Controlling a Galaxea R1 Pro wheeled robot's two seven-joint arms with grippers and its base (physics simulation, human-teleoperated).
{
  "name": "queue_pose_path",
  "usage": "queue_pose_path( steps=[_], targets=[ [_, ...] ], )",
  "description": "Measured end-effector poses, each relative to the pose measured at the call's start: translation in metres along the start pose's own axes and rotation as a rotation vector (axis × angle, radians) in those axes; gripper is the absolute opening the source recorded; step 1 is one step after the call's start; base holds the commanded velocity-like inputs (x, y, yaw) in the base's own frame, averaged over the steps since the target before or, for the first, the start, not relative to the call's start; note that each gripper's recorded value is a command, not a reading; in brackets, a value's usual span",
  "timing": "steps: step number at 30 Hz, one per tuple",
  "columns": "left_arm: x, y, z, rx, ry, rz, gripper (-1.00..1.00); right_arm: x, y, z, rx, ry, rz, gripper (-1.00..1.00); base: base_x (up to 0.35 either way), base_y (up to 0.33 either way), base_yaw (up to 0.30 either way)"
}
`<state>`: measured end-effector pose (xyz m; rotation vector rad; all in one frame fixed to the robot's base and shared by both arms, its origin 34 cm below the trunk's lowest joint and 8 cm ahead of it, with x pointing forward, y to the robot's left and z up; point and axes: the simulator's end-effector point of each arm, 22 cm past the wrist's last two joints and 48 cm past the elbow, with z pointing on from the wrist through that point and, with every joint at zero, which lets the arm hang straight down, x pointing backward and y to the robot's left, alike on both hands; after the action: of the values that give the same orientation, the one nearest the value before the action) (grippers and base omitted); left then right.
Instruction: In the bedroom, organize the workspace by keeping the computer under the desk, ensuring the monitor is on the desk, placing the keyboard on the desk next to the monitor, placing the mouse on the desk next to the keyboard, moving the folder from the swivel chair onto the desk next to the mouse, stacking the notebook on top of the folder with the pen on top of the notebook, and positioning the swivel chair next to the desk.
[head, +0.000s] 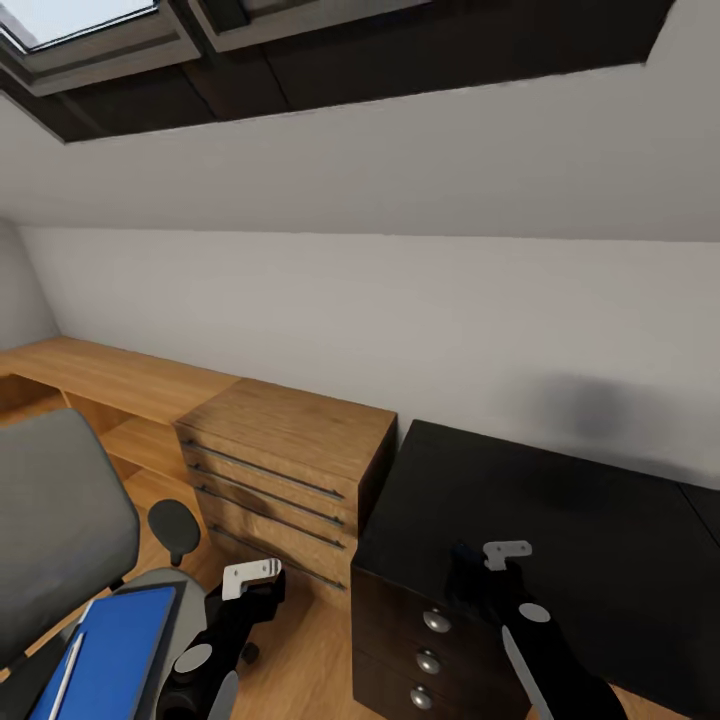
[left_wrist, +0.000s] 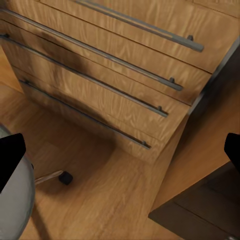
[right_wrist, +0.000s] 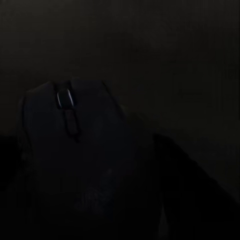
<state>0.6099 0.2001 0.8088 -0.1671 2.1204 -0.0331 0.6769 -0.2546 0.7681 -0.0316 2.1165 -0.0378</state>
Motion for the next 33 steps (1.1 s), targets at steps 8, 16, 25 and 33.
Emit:
queue_pose_path(
  steps=[8,16,25,33],
  targets=[
    [-0.005,-0.001,-0.003,0.0,0.0,-0.001,1.0,-0.004,0.034,-0.005,0.009,0.008,0.047,-1.0,0.0,0.0,0.0],
    [-0.005,-0.001,-0.003,0.001,0.0,-0.002,1.0,0.004,0.031,-0.007,0.124,0.031,0.081,-1.0,0.0,0.0,0.0],
    [-0.005,0.0,-0.003,0.0,-0.001,-0.002,1.0,0.008,0.045,-0.009,0.124,0.041,0.102,-1.0,0.0,0.001,0.0],
    [-0.005,-0.001,-0.003,0.0,-0.001,-0.001,1.0,0.006,0.052,-0.009,0.115,0.038,0.099,-1.0,0.0,0.092,0.0]
  ],
)
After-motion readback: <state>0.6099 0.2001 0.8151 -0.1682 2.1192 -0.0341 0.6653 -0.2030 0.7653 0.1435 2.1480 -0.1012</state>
